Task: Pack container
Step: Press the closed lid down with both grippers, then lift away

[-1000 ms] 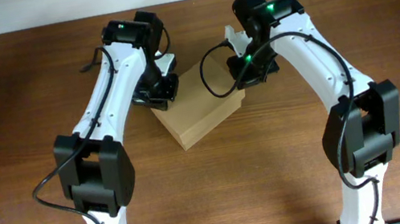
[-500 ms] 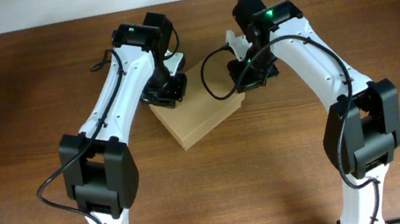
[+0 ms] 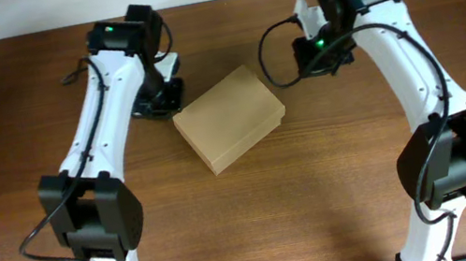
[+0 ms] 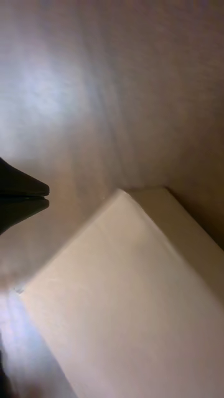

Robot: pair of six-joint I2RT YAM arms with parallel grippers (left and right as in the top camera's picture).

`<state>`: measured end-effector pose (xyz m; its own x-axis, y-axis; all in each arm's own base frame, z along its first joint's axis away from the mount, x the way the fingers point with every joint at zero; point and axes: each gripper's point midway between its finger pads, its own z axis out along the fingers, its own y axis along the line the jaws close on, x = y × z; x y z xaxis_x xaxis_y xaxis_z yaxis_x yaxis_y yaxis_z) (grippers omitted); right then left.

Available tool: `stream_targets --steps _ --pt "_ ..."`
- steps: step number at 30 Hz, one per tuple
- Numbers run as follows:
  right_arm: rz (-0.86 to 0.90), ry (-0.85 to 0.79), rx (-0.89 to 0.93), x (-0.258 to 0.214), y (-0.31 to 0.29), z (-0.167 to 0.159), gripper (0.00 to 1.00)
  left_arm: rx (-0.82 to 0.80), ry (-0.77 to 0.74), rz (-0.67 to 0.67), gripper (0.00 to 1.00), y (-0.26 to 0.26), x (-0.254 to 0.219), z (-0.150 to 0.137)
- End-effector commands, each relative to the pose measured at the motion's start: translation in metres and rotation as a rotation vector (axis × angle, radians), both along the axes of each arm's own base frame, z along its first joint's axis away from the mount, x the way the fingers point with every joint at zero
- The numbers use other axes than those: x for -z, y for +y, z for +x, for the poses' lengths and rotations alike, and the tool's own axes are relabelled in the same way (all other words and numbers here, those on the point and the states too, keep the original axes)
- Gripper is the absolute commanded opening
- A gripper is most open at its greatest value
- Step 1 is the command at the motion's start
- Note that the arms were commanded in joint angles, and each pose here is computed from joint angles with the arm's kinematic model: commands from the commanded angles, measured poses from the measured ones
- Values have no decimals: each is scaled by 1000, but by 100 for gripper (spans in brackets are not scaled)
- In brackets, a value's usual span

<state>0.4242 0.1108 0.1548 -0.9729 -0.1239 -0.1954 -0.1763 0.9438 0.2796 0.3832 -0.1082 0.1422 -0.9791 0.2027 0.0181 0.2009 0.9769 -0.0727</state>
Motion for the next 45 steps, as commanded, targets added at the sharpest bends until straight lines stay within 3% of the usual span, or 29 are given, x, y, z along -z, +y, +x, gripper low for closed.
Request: stream_targets --steps 1,9,19,45 --pt "-7 -34 6 -12 -5 2 4 -28 -17 43 2 9 -13 -4" --pt "-21 -37 9 -12 -8 3 4 -29 61 67 2 12 -5 -22" --pt "-24 -41 9 -12 -9 3 4 -28 109 62 2 11 40 -29" --pt "-40 -66 15 -13 -11 9 4 -26 -73 -138 2 -30 67 32"
